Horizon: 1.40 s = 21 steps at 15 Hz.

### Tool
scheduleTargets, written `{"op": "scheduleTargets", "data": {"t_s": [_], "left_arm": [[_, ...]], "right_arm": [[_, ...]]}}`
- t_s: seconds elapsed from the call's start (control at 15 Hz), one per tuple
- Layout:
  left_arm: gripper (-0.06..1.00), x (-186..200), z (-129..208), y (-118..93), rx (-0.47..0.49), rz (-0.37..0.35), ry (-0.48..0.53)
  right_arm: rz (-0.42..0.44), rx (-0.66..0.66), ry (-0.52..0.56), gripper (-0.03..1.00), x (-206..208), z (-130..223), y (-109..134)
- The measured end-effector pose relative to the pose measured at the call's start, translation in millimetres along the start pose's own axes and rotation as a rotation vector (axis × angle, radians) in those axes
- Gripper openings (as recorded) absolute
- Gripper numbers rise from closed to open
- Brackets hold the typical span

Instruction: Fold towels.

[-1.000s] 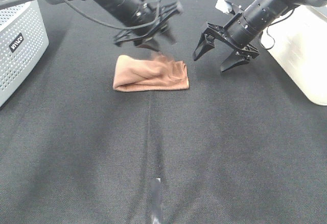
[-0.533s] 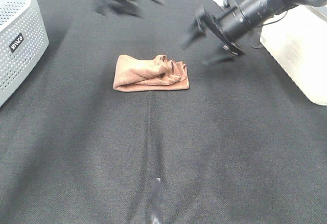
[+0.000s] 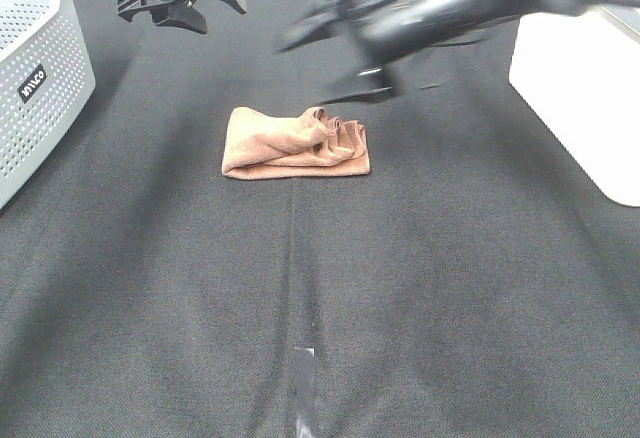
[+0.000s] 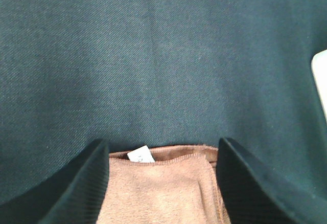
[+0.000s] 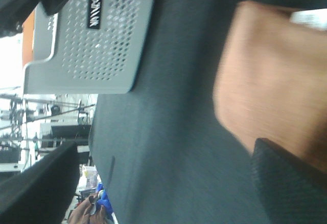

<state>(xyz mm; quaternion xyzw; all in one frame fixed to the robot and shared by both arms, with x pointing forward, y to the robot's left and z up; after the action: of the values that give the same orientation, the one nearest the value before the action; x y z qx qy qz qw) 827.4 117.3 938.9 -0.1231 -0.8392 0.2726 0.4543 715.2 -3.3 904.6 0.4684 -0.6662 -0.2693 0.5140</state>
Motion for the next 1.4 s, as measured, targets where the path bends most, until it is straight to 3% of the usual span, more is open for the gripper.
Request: {"op": "scheduleTargets", "data": {"t_s": [0.2, 0.47, 0.53, 1.0, 1.13, 1.4], "left_arm": [[0.59, 0.0, 1.8, 0.6, -0.001, -0.003, 0.009], [0.59, 0.0, 2.7, 0.9, -0.001, -0.005, 0.014], [0.59, 0.0, 2.7, 0.9, -0.001, -0.005, 0.014], [0.59, 0.1, 2.6, 4.0, -0.013, -0.021, 0.014], [0.59, 0.2, 5.3, 4.9, -0.014, -0.026, 0.028], [0.59, 14.4, 33.7, 18.1, -0.051, -0.118, 0.19]], "right_arm": [[-0.018, 0.013, -0.027, 0.85, -24.2, 0.2, 0.1], [0.01, -0.073, -0.027, 0.85, -33.4, 7.2, -43.0], [0.01, -0.073, -0.027, 0.85, -33.4, 7.2, -43.0], [0.09, -0.106, 0.018, 0.85, 20.9, 10.9, -84.3], [0.138, -0.033, 0.037, 0.85, 36.3, 7.5, -68.8], [0.256, 0.094, 0.094, 0.85, 78.5, 6.5, -24.3]]}}
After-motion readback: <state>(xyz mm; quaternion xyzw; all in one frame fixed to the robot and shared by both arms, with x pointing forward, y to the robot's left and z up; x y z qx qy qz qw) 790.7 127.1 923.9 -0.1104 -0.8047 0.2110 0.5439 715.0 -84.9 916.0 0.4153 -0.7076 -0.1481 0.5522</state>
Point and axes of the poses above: a point on each arm's last joint axis where the gripper is mounted, x pointing back along that axis away from the gripper, y along the wrist's bending axis when the last joint is at zero, z = x × y, the point moved 10 cm from there along -x, pointing out along that axis toward the gripper, and after that the axes turned 6 degrees about x, right-handed, at the moved point
